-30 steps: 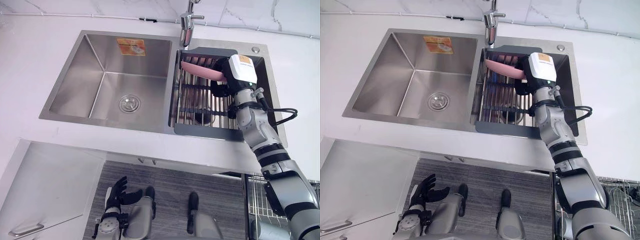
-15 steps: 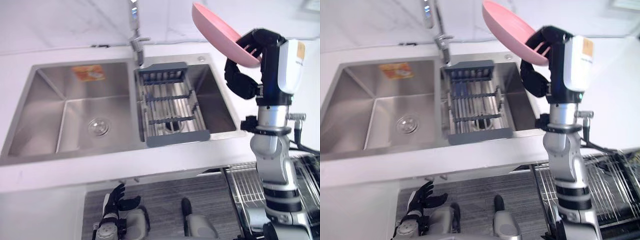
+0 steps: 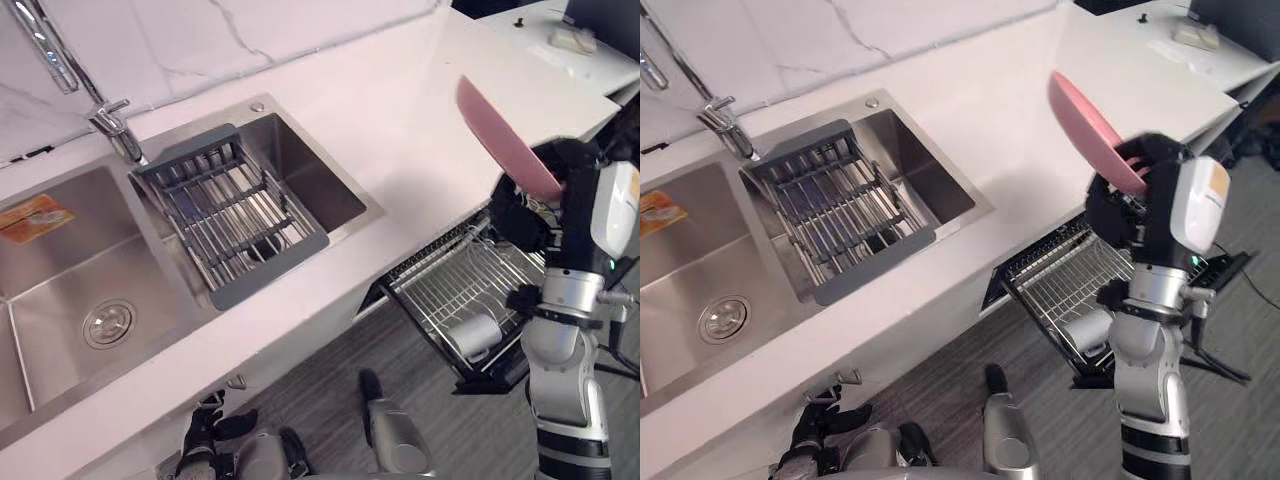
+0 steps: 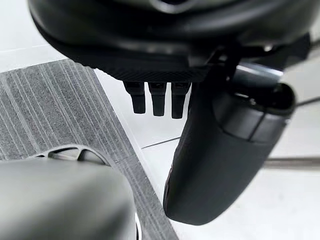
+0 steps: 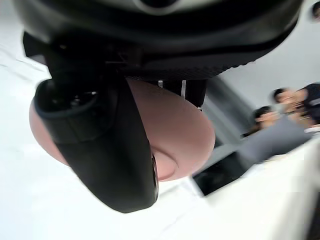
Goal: Walk over to the sink, pick up the cup, carry it to the dishwasher, place the cup inside the dishwasher, then close the dishwasher door
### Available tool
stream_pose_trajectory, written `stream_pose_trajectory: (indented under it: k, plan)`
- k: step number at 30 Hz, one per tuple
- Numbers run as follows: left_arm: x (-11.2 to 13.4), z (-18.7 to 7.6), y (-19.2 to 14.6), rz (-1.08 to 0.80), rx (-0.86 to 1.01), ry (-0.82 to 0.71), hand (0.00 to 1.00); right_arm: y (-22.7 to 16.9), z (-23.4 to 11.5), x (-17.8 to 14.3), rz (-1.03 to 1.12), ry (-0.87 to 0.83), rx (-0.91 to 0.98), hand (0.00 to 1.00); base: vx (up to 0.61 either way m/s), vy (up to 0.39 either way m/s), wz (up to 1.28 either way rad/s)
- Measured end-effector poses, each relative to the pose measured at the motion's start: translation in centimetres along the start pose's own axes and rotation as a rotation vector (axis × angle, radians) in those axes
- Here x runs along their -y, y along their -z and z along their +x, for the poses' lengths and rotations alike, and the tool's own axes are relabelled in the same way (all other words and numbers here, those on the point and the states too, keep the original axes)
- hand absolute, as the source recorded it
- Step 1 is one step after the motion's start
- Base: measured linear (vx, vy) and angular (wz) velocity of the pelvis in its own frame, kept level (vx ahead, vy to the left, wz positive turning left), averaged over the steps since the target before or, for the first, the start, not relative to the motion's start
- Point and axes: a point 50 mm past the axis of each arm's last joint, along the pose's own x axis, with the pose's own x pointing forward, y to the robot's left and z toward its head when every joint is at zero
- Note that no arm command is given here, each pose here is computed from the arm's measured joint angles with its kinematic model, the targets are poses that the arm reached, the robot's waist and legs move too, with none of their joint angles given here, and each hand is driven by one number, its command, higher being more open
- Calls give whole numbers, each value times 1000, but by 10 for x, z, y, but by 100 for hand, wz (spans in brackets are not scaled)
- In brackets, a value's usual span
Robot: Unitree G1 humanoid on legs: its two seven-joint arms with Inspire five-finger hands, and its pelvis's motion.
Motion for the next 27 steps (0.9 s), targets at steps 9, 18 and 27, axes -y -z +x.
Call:
stream_pose_trajectory:
  k: [9, 18, 27]
  plan:
    - [4, -4, 6, -38, -4, -22, 90, 68, -26, -8, -103, -31, -340, 30, 52, -31, -29]
    - [19, 5, -37, -72, 143, 16, 90, 70, 10, -31, 114, -30, -389, 30, -26, -19, -3]
    - [75, 4, -94, -104, 323, 177, 90, 65, 64, -58, 251, -90, -418, 90, -40, -67, 9]
